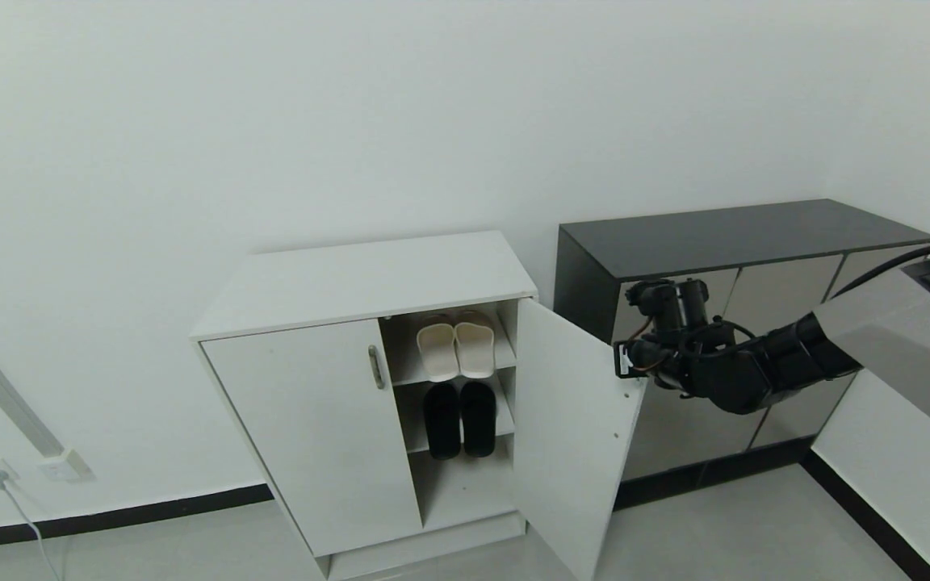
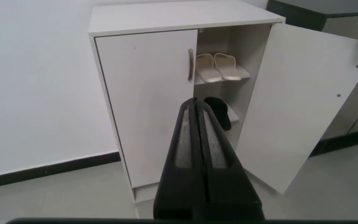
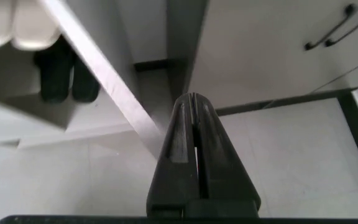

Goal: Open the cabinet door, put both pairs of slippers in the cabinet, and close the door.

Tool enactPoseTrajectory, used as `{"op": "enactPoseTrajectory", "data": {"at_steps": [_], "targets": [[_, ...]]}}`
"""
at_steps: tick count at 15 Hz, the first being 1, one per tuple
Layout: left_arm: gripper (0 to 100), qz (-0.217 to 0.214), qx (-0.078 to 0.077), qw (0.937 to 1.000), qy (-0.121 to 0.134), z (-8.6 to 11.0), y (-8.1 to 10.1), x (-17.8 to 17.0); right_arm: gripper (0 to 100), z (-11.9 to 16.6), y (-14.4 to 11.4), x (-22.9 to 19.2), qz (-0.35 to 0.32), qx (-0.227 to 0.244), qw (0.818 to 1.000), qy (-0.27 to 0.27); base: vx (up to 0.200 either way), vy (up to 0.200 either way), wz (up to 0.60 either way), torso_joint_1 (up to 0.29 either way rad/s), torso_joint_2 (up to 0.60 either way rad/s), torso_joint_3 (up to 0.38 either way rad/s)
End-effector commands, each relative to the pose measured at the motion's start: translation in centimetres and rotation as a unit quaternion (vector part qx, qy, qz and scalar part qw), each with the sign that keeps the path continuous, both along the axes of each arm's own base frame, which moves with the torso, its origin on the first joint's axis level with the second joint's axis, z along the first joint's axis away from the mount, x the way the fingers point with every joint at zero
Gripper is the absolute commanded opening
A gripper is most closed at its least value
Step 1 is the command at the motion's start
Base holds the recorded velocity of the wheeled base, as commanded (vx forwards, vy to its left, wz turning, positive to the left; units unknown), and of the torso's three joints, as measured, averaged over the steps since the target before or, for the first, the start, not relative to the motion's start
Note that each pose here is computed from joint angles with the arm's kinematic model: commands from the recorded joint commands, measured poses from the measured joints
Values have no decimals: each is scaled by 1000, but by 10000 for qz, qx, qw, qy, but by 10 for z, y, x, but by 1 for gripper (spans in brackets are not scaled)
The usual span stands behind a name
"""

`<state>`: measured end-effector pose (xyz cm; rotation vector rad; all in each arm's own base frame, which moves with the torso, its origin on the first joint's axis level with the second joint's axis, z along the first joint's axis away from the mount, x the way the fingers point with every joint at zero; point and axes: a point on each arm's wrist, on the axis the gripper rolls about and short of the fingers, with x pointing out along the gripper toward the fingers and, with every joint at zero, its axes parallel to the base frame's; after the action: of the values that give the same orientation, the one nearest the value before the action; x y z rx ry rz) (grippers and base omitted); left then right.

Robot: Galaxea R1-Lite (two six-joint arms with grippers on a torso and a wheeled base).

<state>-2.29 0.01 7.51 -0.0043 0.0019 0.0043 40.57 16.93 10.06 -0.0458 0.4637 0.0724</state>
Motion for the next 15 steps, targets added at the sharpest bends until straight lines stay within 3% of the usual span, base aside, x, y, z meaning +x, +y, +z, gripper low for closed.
{"op": "enactPoseTrajectory", "data": {"at_steps": [1, 10, 15], "targets": [[0, 2, -2, 10000, 6, 0, 0, 0, 0, 11, 13, -21, 237, 15, 9997, -29, 0, 0, 0, 0, 0, 0], [0, 2, -9, 10000, 6, 0, 0, 0, 0, 32, 75, -91, 1233, 539, 9906, 257, 0, 0, 0, 0, 0, 0], [0, 2, -9, 10000, 6, 0, 0, 0, 0, 52, 67, -114, 1768, 786, 9809, 194, 0, 0, 0, 0, 0, 0]]}}
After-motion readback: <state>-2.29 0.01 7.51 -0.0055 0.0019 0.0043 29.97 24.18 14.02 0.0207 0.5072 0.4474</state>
